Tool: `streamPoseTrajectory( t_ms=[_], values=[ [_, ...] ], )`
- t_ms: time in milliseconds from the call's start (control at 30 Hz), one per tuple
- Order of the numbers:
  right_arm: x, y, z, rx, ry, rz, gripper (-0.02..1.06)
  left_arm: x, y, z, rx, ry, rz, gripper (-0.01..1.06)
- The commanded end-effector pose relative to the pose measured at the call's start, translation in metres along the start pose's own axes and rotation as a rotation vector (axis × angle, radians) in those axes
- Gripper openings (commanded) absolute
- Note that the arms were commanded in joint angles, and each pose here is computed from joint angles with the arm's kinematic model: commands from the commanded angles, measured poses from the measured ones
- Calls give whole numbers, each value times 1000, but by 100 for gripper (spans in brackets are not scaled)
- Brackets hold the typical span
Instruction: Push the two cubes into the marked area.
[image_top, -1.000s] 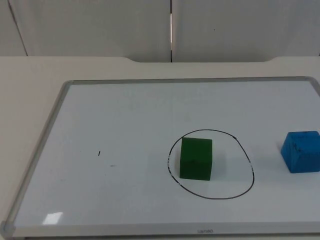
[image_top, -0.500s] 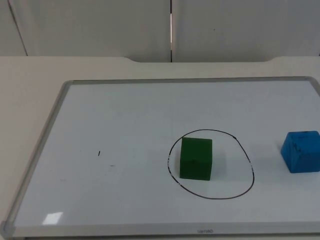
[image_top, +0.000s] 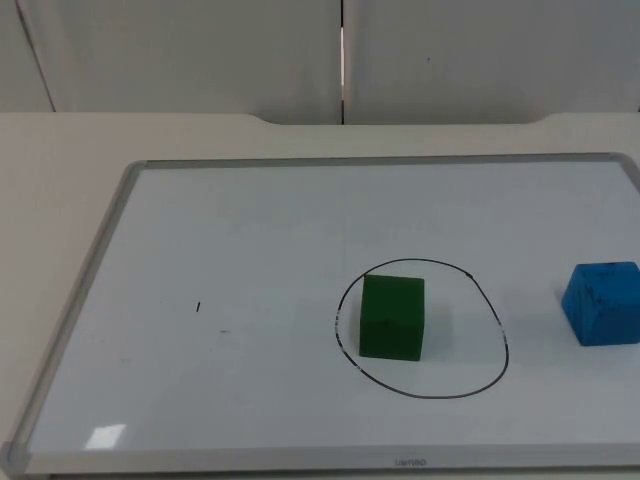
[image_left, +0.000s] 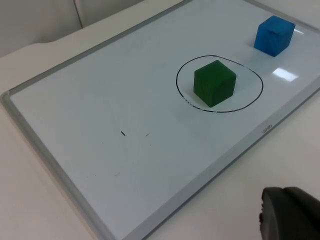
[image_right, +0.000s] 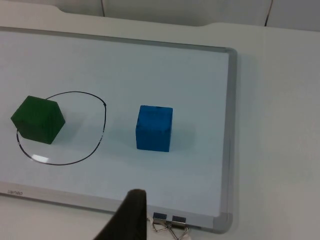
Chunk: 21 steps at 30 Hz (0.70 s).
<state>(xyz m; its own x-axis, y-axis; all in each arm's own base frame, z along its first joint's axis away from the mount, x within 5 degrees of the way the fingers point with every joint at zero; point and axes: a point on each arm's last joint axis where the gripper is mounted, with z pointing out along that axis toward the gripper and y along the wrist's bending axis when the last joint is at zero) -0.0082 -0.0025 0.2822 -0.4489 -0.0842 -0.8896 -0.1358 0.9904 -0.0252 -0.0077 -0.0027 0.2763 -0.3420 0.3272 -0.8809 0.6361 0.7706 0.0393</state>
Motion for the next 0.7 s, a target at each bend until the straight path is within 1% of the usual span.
streamPoseTrajectory(
  t_ms=[0,333,533,633,667],
  values=[
    [1,0,2,3,-1,2,105,1,-1,0,10,-1,-9,0],
    [1,0,2,3,-1,2,105,1,-1,0,10,-1,-9,0],
    [-1,0,0,5,-14,17,105,1,-1,0,10,-1,-9,0],
    [-17,0,3,4,2,28,105,1,0,0,7,0,-7,0],
    [-17,0,3,4,2,28,105,1,0,0,7,0,-7,0]
  ],
)
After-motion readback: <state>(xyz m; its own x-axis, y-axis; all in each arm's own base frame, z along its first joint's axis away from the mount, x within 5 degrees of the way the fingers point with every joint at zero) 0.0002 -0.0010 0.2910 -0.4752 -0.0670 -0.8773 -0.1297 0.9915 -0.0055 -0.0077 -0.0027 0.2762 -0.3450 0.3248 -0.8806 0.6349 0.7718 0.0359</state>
